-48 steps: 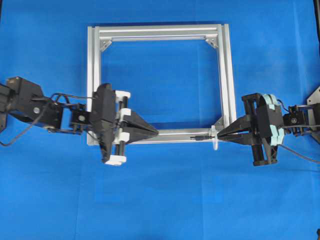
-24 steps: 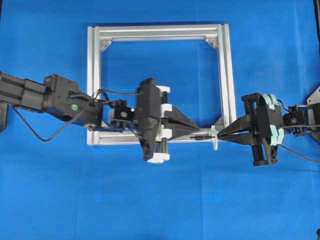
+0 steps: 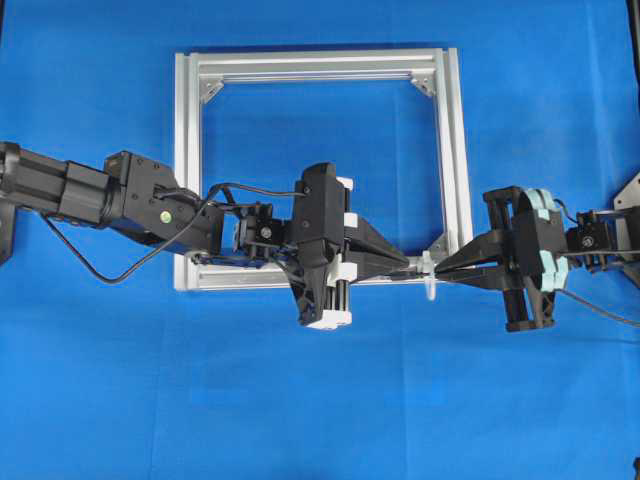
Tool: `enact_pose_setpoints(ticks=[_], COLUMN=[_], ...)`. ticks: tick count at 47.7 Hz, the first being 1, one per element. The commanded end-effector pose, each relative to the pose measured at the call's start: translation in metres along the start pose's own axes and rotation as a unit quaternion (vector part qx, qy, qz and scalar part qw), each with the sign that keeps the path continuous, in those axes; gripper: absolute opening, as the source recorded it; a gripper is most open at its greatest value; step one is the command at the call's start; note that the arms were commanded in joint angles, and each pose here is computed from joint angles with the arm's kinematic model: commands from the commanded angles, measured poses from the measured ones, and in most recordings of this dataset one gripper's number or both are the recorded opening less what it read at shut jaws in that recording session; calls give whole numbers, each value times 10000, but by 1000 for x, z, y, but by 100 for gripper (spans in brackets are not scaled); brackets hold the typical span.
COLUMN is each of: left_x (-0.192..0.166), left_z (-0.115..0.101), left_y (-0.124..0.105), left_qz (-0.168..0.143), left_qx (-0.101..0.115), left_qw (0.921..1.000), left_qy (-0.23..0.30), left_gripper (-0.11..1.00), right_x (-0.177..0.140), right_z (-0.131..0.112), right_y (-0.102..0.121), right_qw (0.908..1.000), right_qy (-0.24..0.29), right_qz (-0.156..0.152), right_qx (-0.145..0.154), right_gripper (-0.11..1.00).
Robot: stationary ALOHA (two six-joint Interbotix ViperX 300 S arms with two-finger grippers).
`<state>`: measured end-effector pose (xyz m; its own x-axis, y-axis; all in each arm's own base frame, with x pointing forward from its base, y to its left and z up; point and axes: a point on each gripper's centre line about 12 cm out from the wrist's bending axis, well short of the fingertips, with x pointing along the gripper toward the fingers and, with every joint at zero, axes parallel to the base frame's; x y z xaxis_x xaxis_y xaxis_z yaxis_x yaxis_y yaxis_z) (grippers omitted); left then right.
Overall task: Insert the wire through the string loop located on the right side.
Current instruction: 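Move the left gripper to the plug emerging from the loop, open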
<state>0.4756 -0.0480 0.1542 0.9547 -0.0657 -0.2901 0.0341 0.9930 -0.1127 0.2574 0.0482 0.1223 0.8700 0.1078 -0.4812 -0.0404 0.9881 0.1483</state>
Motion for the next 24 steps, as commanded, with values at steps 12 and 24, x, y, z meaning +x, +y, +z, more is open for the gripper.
enact_pose_setpoints(ticks=[12, 24], left_x=[0, 1], left_z=[15, 18], left_y=[-1, -1], left_qz=[-24, -21], left_qx=[-3, -7], left_qw=[9998, 9997], left_qy=[-191, -229], left_gripper=[37, 92], right_x=[1, 2], right_z=[8, 9], right_y=[1, 1], right_qw=[9999, 9999], right_qy=[-152, -160], right_qz=[15, 10], right_qx=[12, 17], right_gripper=[-4, -4])
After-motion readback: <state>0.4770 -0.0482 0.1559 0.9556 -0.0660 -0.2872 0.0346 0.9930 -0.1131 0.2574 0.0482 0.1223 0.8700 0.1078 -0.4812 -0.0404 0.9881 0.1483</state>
